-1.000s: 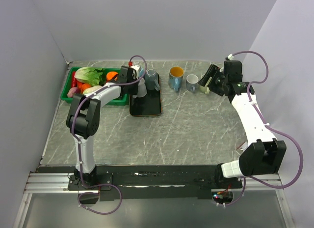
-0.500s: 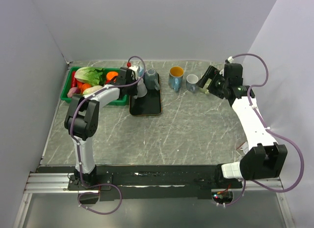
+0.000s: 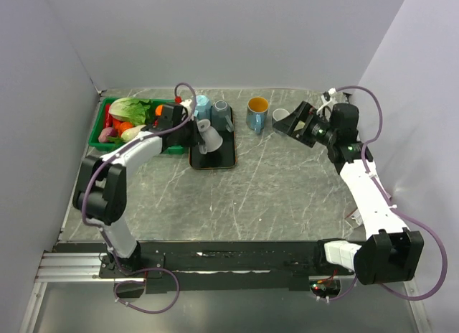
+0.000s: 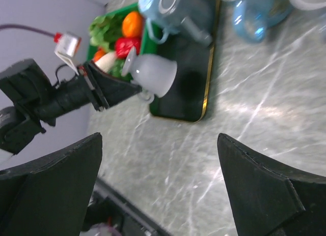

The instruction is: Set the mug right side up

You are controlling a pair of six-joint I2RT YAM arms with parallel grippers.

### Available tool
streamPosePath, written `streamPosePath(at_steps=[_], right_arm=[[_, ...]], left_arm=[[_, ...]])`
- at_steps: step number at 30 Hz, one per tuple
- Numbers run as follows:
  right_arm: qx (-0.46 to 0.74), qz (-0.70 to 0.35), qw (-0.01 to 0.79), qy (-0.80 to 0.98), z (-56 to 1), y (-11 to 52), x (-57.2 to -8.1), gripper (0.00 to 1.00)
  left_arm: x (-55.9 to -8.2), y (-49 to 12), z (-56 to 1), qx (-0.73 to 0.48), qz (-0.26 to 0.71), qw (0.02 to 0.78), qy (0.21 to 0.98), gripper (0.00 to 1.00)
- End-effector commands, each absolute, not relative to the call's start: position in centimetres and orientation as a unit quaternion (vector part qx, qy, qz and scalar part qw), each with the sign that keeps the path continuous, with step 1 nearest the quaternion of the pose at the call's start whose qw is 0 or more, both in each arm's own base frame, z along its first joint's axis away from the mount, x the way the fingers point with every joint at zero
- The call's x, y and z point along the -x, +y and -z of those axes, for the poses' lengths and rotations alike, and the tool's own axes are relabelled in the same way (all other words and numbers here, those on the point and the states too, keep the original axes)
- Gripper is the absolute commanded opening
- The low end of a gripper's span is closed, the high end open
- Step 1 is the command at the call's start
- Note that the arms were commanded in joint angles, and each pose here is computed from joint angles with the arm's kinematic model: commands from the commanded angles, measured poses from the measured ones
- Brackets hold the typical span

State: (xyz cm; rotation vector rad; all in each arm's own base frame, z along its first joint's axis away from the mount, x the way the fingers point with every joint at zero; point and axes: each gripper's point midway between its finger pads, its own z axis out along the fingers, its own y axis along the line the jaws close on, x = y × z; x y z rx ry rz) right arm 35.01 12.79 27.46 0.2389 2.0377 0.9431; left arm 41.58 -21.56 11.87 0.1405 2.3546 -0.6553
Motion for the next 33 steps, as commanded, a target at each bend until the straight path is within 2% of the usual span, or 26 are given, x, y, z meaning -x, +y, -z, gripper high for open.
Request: streamPosePath(at_steps=[1, 6, 9, 12, 18, 28, 33], right_arm=[[-0.07, -0.446, 0.45, 0.77, -30.7, 14.5, -33.8, 0.99], [-0.057, -0.482, 0.453, 0.748, -31.8, 15.4, -32.8, 0.98], [-0.026, -0.507, 0.466, 0.725, -33.4, 16.8, -32.2, 0.94], [0.013, -0.515, 0.479, 0.711, -34.9, 18.8, -31.4, 0.94], [0.08, -0.547, 0.48, 0.681, -37.6, 23.4, -29.6, 0.94], [0.071, -0.585, 0.507, 0.629, -42.9, 25.5, -31.1, 0.93], [0.066, -0.613, 0.499, 0.608, -43.8, 26.1, -31.3, 0.86]], left_arm=[[-40.4, -24.8, -22.9, -0.06, 0.383, 0.404, 0.829, 0.01], [-37.5, -27.1, -30.5, -0.047, 0.519, 0.406, 0.75, 0.01], [-35.6, -27.7, -34.8, -0.033, 0.597, 0.404, 0.692, 0.01], [-34.2, -27.8, -38.6, -0.025, 0.647, 0.413, 0.641, 0.01], [-31.8, -28.3, -44.1, -0.037, 0.681, 0.44, 0.585, 0.01], [-28.9, -28.2, -49.4, -0.052, 0.712, 0.47, 0.52, 0.01], [-28.3, -27.6, -50.8, -0.046, 0.72, 0.481, 0.499, 0.01]])
